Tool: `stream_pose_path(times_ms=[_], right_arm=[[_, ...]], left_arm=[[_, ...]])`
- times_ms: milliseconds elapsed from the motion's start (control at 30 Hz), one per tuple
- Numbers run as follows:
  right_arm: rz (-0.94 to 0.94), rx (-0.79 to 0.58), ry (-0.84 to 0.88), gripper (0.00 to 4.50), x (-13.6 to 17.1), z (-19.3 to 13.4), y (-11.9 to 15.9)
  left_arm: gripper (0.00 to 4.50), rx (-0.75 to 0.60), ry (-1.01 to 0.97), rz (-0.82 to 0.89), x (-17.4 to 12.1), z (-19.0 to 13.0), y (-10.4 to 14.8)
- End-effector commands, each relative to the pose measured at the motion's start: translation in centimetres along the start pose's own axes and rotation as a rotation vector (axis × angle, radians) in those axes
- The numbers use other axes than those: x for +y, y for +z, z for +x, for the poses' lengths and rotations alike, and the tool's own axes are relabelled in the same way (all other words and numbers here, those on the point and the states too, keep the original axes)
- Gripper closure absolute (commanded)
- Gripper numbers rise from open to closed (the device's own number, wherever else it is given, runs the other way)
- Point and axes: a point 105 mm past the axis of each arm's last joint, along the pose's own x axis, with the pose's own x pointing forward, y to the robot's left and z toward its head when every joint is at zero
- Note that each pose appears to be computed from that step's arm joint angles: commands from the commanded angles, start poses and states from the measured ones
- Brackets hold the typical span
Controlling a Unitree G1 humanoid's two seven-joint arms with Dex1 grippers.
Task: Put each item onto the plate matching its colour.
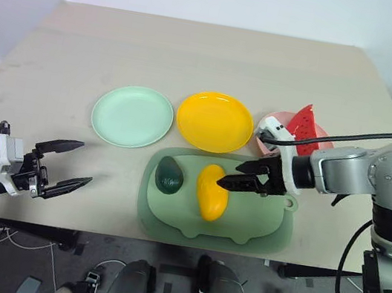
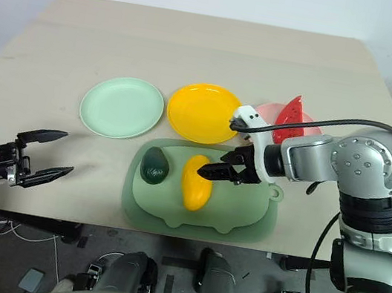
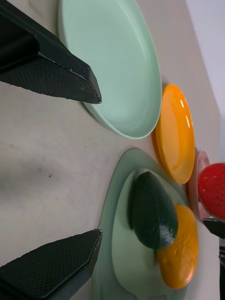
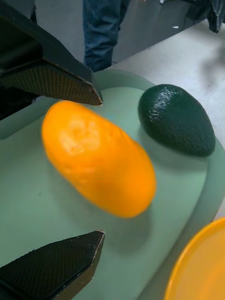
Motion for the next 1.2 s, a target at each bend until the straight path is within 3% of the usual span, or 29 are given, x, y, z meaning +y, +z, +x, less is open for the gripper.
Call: stream_pose_path(times_ms=[33, 267, 767, 967, 1100, 1200], right_arm=[[0.063, -0.016, 0.013, 0.05, 0.7, 1.0, -0.1], [0.152, -0.008, -0.045, 0.05, 1.8, 2.5, -0.9], [0.042, 0.101, -0.156, 0.05, 1.8, 4.7, -2.4], [0.034, 0.091, -0.170, 1.41, 1.3, 4.6, -2.3], [0.031, 0.089, -0.149, 1.41, 1.2, 3.8, -2.0], [0.037, 0.015, -0.077, 1.41, 1.5, 2.2, 0.3]], left_arm=[[0.00, 0.001, 0.003, 0.036, 0.1, -0.2, 0.8], [0.00, 0.005, 0.000, 0.035, 0.1, -0.1, 0.8], [0.00, 0.002, -0.002, 0.033, 0.1, 0.2, 0.9], [0.00, -0.004, -0.004, 0.028, 0.0, 0.5, 0.8], [0.00, -0.010, -0.004, 0.027, 0.1, 0.8, 0.8], [0.00, -0.015, -0.006, 0.024, 0.1, 0.9, 0.9]])
